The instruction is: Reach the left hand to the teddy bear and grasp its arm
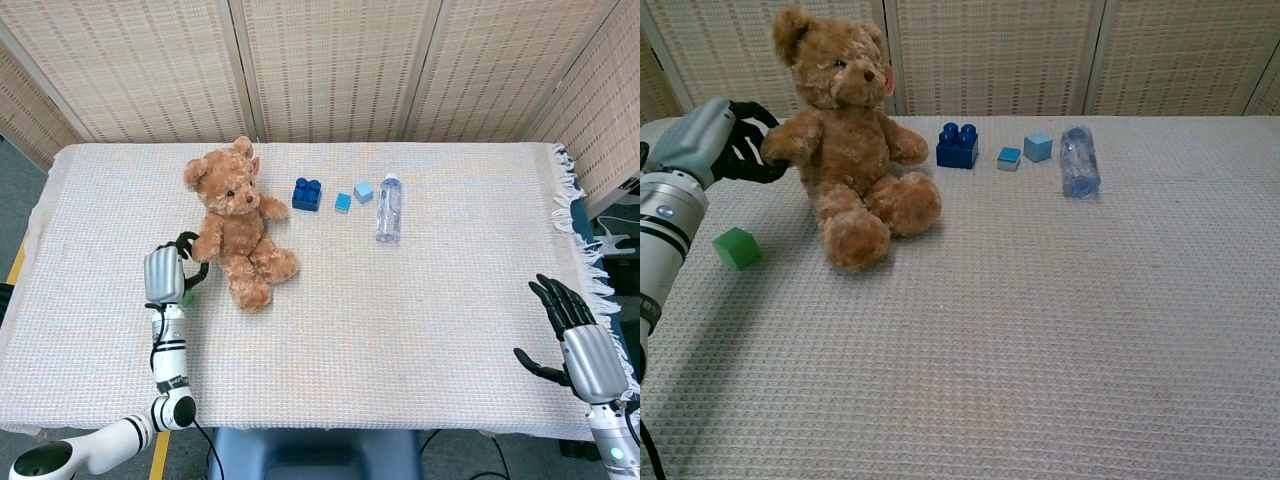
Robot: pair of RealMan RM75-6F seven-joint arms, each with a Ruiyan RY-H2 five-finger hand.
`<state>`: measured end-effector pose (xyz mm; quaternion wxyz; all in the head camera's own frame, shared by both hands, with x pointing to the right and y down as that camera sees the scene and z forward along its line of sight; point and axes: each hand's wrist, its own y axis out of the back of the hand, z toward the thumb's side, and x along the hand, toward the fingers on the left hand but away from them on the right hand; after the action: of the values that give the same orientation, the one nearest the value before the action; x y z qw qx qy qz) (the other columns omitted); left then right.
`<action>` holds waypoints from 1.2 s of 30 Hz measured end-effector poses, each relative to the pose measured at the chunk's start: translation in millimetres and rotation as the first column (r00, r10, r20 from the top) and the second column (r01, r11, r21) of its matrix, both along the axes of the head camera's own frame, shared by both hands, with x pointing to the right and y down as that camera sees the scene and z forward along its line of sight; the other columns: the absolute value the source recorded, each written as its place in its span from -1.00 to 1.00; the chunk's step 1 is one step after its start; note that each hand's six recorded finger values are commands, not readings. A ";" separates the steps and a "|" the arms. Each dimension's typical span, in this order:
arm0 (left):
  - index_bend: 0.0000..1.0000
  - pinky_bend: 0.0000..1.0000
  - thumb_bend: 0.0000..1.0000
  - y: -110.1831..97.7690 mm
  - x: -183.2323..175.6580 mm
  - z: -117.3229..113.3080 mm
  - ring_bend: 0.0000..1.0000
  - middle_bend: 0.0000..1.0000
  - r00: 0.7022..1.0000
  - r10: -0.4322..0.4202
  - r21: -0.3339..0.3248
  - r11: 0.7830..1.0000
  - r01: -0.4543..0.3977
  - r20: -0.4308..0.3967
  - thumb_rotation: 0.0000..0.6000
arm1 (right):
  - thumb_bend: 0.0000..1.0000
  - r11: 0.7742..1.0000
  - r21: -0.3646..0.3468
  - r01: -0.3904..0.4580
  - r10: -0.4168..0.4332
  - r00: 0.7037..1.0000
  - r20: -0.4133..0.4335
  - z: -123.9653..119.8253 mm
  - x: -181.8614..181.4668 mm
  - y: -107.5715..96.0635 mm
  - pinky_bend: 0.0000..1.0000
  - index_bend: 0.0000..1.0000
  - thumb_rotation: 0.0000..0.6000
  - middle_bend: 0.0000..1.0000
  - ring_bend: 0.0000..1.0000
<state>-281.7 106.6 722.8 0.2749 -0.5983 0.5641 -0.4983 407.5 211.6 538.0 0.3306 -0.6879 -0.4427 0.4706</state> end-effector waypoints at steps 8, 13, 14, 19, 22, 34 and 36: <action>-0.11 0.02 -0.27 7.9 4.8 12.2 0.06 0.20 1.000 0.006 -0.138 0.990 -0.003 0.024 1.00 | -0.76 1.000 0.000 -0.002 0.002 1.000 0.001 0.0 0.5 -0.4 -0.79 -1.00 1.00 -0.98 -1.00; -0.12 0.02 -0.27 2.3 5.8 1.0 0.06 0.18 1.000 0.007 -0.061 0.998 -0.007 0.003 1.00 | -0.76 1.000 -0.002 -0.001 0.001 1.000 0.001 0.4 0.2 -0.5 -0.79 -1.00 1.00 -0.98 -1.00; -0.12 0.02 -0.27 1.1 5.8 -1.4 0.06 0.18 1.000 0.008 -0.039 0.999 -0.009 -0.003 1.00 | -0.76 1.000 -0.003 -0.001 0.001 1.000 0.001 0.5 0.1 -0.7 -0.79 -1.00 1.00 -0.98 -1.00; -0.11 0.03 -0.27 -0.4 2.5 -2.2 0.06 0.20 1.000 0.021 -0.002 1.000 -0.021 -0.005 1.00 | -0.76 1.000 -0.005 -0.001 0.001 1.000 0.000 0.8 0.3 -0.9 -0.79 -1.00 1.00 -0.98 -1.00; -0.10 0.03 -0.27 3.7 4.0 5.3 0.06 0.20 1.000 0.026 -0.060 0.998 -0.026 0.000 1.00 | -0.76 1.000 -0.003 -0.001 0.001 1.000 0.002 0.0 0.4 -0.8 -0.79 -1.00 1.00 -0.98 -1.00; -0.82 -0.09 -0.27 6.4 3.4 1.0 -0.52 -0.59 0.988 0.136 -0.051 0.990 -0.133 0.068 1.00 | -0.76 1.000 -0.001 -0.006 0.006 1.000 -0.002 -0.9 1.5 -0.7 -0.79 -1.00 1.00 -0.98 -1.00; -0.98 -0.19 -0.27 6.6 2.6 -0.7 -0.74 -0.81 0.985 0.157 -0.047 0.987 -0.153 0.077 1.00 | -0.76 1.000 0.001 -0.007 0.007 1.000 0.000 -1.5 1.5 -0.6 -0.79 -1.00 1.00 -0.98 -1.00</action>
<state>-279.2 113.2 722.0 0.3228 -0.6255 0.4940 -0.5105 409.0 211.0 536.5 0.3296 -0.6862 -0.4453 0.4714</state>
